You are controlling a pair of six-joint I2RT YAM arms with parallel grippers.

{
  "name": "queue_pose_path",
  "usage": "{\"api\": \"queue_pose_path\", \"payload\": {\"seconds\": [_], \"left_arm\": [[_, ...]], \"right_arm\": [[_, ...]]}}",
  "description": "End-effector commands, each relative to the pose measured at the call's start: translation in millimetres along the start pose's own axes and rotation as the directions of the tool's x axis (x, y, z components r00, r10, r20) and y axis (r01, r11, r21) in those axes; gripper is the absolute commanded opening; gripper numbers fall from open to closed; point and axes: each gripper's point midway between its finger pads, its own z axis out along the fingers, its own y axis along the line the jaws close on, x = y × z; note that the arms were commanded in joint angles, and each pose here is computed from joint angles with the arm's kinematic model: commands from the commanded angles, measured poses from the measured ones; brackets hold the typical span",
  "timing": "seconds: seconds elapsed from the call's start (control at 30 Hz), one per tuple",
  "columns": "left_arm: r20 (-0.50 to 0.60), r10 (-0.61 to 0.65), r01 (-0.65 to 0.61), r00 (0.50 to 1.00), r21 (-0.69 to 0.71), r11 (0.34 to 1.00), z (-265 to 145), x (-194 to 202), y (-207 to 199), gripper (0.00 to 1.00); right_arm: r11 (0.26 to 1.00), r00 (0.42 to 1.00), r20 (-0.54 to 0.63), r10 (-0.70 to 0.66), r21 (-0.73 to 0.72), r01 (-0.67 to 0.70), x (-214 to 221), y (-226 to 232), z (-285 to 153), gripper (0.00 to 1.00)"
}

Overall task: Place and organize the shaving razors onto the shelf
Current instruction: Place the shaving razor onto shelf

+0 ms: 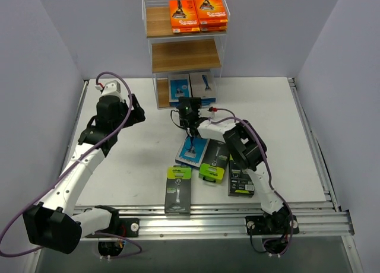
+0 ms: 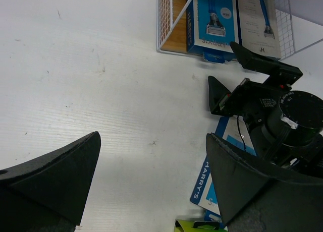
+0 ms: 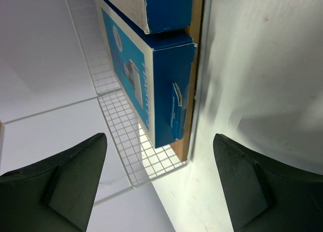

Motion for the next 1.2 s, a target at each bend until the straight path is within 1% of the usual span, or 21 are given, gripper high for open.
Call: {"api": "queue_pose_path", "payload": {"seconds": [0.0, 0.03, 0.1, 0.2, 0.3, 0.4, 0.47, 0.53, 0.57, 0.6, 0.67, 0.73, 0.77, 0.8, 0.87, 0.9, 0.97, 1.03, 1.07, 1.1, 1.17], "left_arm": [[0.065, -0.003, 0.003, 0.998, 0.005, 1.0, 0.8, -21.0, 0.5, 0.94], [0.065, -0.003, 0.003, 0.998, 0.0, 1.0, 1.7, -21.6, 2.1, 0.94], [0.061, -0.002, 0.003, 0.998, -0.01, 1.0, 4.0, -21.1, 5.0, 0.94], [0.066, 0.002, -0.001, 0.998, -0.015, 1.0, 4.2, -23.1, 7.2, 0.94], [0.076, 0.009, -0.008, 0.997, -0.011, 1.0, 3.9, -24.1, 7.6, 0.94], [0.077, 0.014, -0.014, 0.997, -0.004, 1.0, 3.6, -24.4, 6.5, 0.94], [0.076, 0.017, -0.017, 0.997, 0.003, 1.0, 4.2, -23.6, 4.7, 0.94], [0.068, 0.019, -0.02, 0.998, 0.014, 1.0, 5.0, -20.7, 2.5, 0.94], [0.066, 0.02, -0.021, 0.998, 0.019, 1.0, 5.3, -19.9, 0.9, 0.94], [0.062, 0.024, -0.025, 0.998, 0.027, 0.999, 5.4, -19.2, -2.0, 0.94], [0.056, 0.029, -0.032, 0.998, 0.04, 0.999, 5.6, -17.0, -6.1, 0.94], [0.054, 0.053, -0.056, 0.997, 0.057, 0.997, 3.8, -15.6, -13.9, 0.94], [0.056, 0.061, -0.064, 0.997, 0.058, 0.996, 3.4, -15.0, -15.9, 0.94], [0.052, 0.084, -0.087, 0.995, 0.07, 0.994, 2.2, -11.7, -21.2, 0.94], [0.053, 0.108, -0.111, 0.993, 0.057, 0.992, 1.6, -8.9, -23.1, 0.94], [0.05, 0.133, -0.136, 0.99, 0.066, 0.988, -0.2, -5.3, -28.8, 0.94], [0.05, 0.158, -0.161, 0.986, 0.061, 0.985, -1.2, -3.3, -31.8, 0.94], [0.045, 0.165, -0.167, 0.985, 0.065, 0.984, -4.6, -4.8, -36.6, 0.94], [0.039, 0.168, -0.171, 0.985, 0.069, 0.983, -4.9, -4.4, -38.7, 0.94], [0.022, 0.175, -0.176, 0.984, 0.055, 0.983, -6.2, -2.6, -36.1, 0.94], [0.019, 0.172, -0.173, 0.985, 0.054, 0.983, -11.1, -9.0, -38.6, 0.94]], "right_arm": [[0.997, 0.997, 0.012, -0.08, 0.021, 0.079, -15.1, 10.5, -20.8, 0.82], [0.997, 0.997, 0.024, -0.075, -0.001, 0.075, -18.9, 22.5, -29.3, 0.82], [0.996, 0.996, 0.03, -0.083, -0.009, 0.084, -27.6, 19.5, -36.6, 0.83], [0.997, 0.999, 0.002, -0.04, -0.065, 0.04, -41.6, 43.4, -50.5, 0.82], [0.995, 0.998, -0.004, -0.069, -0.079, 0.069, -65.1, 51.1, -65.8, 0.81], [0.988, 0.992, -0.019, -0.122, -0.103, 0.119, -86.3, 67.4, -86.2, 0.8], [0.979, 0.981, -0.05, -0.188, -0.091, 0.183, -93.6, 53.3, -93.5, 0.79], [0.969, 0.973, -0.07, -0.221, -0.128, 0.211, -104.5, 61.9, -100.9, 0.79], [0.956, 0.956, -0.089, -0.28, -0.117, 0.269, -109.6, 49.3, -100.8, 0.79], [0.948, 0.937, -0.165, -0.308, -0.137, 0.288, -103.4, 47.1, -105.8, 0.77], [0.929, 0.908, -0.206, -0.365, -0.154, 0.338, -112.3, 44.0, -109.2, 0.76], [0.875, 0.835, -0.262, -0.484, -0.172, 0.453, -109.6, 31.1, -121.6, 0.74], [0.825, 0.786, -0.252, -0.565, -0.179, 0.536, -113.5, 25.8, -124.7, 0.74], [0.795, 0.741, -0.29, -0.606, -0.183, 0.579, -111.2, 20.0, -137.7, 0.74], [0.735, 0.674, -0.298, -0.676, -0.204, 0.647, -107.4, 14.6, -153.8, 0.73], [0.678, 0.615, -0.296, -0.73, -0.208, 0.705, -111.6, 9.6, -166.8, 0.73], [0.604, 0.539, -0.3, -0.787, -0.195, 0.773, -112.3, -2.8, -184.8, 0.73], [0.521, 0.47, -0.25, -0.847, -0.206, 0.828, -120.1, 5.9, -203.3, 0.73], [0.483, 0.425, -0.263, -0.866, -0.218, 0.848, -117.2, 0.6, -214.4, 0.72], [0.469, 0.413, -0.249, -0.876, -0.243, 0.849, -118.1, 8.5, -226.7, 0.71], [0.41, 0.337, -0.272, -0.901, -0.287, 0.866, -111.6, -0.8, -245.9, 0.66]]}}
